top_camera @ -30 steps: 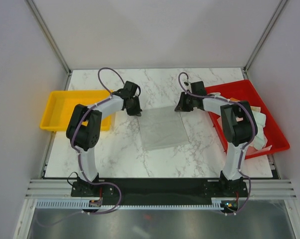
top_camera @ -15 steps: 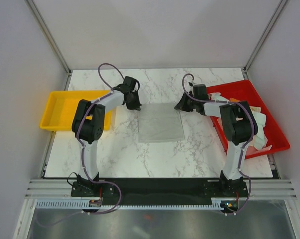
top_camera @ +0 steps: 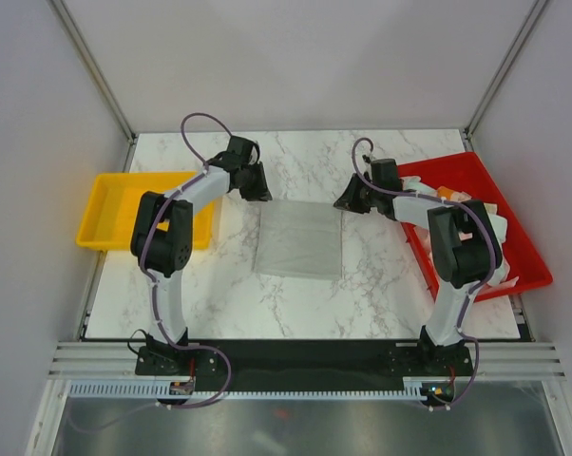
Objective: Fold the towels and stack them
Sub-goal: Fold the towel
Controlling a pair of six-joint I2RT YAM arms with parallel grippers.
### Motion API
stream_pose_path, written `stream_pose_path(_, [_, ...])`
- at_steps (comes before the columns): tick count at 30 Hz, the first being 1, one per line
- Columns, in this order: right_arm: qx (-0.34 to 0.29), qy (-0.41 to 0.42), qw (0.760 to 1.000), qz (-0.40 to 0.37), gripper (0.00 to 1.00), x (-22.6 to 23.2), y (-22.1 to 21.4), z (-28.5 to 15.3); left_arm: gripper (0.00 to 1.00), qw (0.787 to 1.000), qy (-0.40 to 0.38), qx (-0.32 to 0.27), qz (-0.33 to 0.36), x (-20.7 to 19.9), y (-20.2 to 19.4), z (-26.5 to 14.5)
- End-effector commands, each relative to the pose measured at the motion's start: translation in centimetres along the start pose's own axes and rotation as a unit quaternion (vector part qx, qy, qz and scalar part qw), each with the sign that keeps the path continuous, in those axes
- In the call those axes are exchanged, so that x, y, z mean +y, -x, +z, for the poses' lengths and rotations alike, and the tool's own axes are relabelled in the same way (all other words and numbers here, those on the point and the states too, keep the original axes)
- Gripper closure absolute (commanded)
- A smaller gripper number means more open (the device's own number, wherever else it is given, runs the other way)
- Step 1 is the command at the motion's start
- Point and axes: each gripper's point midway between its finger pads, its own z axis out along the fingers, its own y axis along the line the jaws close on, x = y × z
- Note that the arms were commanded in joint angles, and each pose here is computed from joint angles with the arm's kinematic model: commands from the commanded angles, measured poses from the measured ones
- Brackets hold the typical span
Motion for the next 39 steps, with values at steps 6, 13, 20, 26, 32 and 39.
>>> stream_pose_path(6, [-0.010, 0.024, 0.999, -0.031, 0.76, 1.8, 2.9, -0.6, 0.75, 0.998, -0.047, -0.024, 0.023, -2.4, 2.3, -1.6])
stream_pose_path(13, [0.009, 0.010, 1.000, -0.028, 0.76, -1.0, 2.5, 1.3, 0.76, 0.999, -0.022, -0.017, 0.028, -0.9, 2.0, 0.5])
stream_pose_path(20, [0.005, -0.012, 0.999, -0.042, 0.76, -2.7, 2.8, 1.7, 0.76, 0.999, 0.016, -0.012, 0.031, 1.1, 1.5, 2.5])
stream_pose_path(26, [0.011, -0.017, 0.999, -0.047, 0.76, -3.3, 2.2, 1.7, 0.75, 1.000, 0.003, -0.005, 0.030, 0.7, 1.2, 2.5])
stream_pose_path(32, [0.008, 0.014, 0.996, -0.091, 0.67, -0.7, 4.0, 0.0, 0.51, 0.996, -0.041, -0.040, 0.068, -2.1, 3.7, -1.1])
stream_pose_path(39, [0.047, 0.070, 0.986, -0.145, 0.43, 0.6, 4.1, -0.7, 0.38, 0.987, -0.057, -0.049, 0.139, -1.7, 4.8, -3.0])
